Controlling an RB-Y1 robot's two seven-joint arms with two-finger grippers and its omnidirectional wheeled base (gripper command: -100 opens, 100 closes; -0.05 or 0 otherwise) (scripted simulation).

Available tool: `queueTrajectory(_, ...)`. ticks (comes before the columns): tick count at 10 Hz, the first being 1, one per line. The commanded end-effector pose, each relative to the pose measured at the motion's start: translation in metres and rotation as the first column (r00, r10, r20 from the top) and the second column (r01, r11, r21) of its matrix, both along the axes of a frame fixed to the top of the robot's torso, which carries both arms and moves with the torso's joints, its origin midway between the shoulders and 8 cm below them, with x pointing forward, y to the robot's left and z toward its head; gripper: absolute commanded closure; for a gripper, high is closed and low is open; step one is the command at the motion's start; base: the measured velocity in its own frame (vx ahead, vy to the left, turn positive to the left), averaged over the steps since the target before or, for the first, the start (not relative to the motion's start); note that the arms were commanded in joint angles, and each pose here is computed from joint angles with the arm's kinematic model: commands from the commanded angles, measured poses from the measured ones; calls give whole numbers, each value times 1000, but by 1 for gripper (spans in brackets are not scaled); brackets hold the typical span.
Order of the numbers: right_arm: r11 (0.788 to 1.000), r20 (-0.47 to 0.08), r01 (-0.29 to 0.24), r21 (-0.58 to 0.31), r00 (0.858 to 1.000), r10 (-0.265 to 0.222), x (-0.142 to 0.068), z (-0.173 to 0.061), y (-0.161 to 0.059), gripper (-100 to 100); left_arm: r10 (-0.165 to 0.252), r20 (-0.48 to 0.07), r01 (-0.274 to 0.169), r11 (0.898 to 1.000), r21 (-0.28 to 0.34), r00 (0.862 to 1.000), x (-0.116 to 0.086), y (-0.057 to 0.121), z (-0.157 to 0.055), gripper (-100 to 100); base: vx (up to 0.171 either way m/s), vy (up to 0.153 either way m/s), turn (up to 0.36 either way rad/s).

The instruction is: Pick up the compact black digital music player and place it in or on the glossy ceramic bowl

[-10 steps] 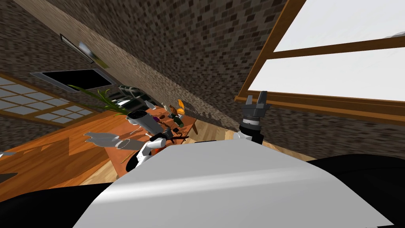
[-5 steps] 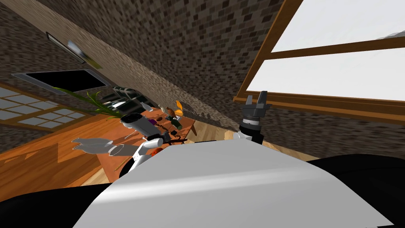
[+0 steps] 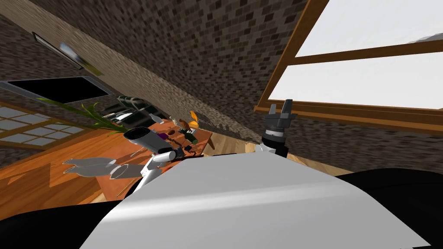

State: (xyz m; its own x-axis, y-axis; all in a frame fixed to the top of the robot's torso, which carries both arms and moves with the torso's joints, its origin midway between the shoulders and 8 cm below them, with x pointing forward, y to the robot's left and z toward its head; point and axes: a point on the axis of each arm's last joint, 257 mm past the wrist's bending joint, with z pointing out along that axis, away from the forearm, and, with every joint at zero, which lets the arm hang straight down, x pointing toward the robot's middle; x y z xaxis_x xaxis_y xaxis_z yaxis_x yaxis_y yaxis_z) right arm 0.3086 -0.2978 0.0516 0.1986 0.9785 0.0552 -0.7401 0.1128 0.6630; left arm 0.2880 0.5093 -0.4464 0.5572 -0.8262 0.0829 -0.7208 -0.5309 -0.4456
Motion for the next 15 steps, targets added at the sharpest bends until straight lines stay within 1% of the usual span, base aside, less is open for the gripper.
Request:
queueTrajectory(1, 1000, 0, 0, 0, 1000, 0, 0, 0, 0, 0, 46, -54, -47, 999, -26, 997, -17, 9, -6, -100, 59, -5, -74)
queueTrajectory(2, 1000, 0, 0, 0, 1000, 0, 0, 0, 0, 0, 81, -84, -85, 995, -44, 993, -27, 16, -8, -100, 89, -4, -127)
queueTrajectory(3, 1000, 0, 0, 0, 1000, 0, 0, 0, 0, 0, 82, -105, -88, 995, -48, 991, -32, 15, -10, -100, 71, -6, -62)
queueTrajectory(4, 1000, 0, 0, 0, 1000, 0, 0, 0, 0, 0, 115, -139, -125, 990, -65, 984, -43, 20, -12, -100, 59, -2, -83)
queueTrajectory(5, 1000, 0, 0, 0, 1000, 0, 0, 0, 0, 0, 115, -146, -126, 990, -67, 982, -45, 19, -13, -100, 46, -3, -37)
queueTrajectory(7, 1000, 0, 0, 0, 1000, 0, 0, 0, 0, 0, 172, -214, -197, 975, -99, 962, -66, 26, -15, -100, 63, -10, -118)
queueTrajectory(8, 1000, 0, 0, 0, 1000, 0, 0, 0, 0, 0, 172, -220, -198, 975, -100, 960, -68, 26, -16, -100, 61, -8, -35)
queueTrajectory(11, 1000, 0, 0, 0, 1000, 0, 0, 0, 0, 0, 232, -306, -284, 949, -139, 924, -94, 29, -18, -100, 70, -7, -96)
queueTrajectory(13, 1000, 0, 0, 0, 1000, 0, 0, 0, 0, 0, 256, -344, -324, 933, -157, 904, -106, 28, -18, -100, 69, 2, -84)
queueTrajectory(14, 1000, 0, 0, 0, 1000, 0, 0, 0, 0, 0, 263, -357, -337, 927, -163, 896, -110, 28, -18, -100, 62, 0, -54)
queueTrajectory(15, 1000, 0, 0, 0, 1000, 0, 0, 0, 0, 0, 258, -347, -327, 932, -158, 902, -107, 29, -18, -100, 26, 2, -8)
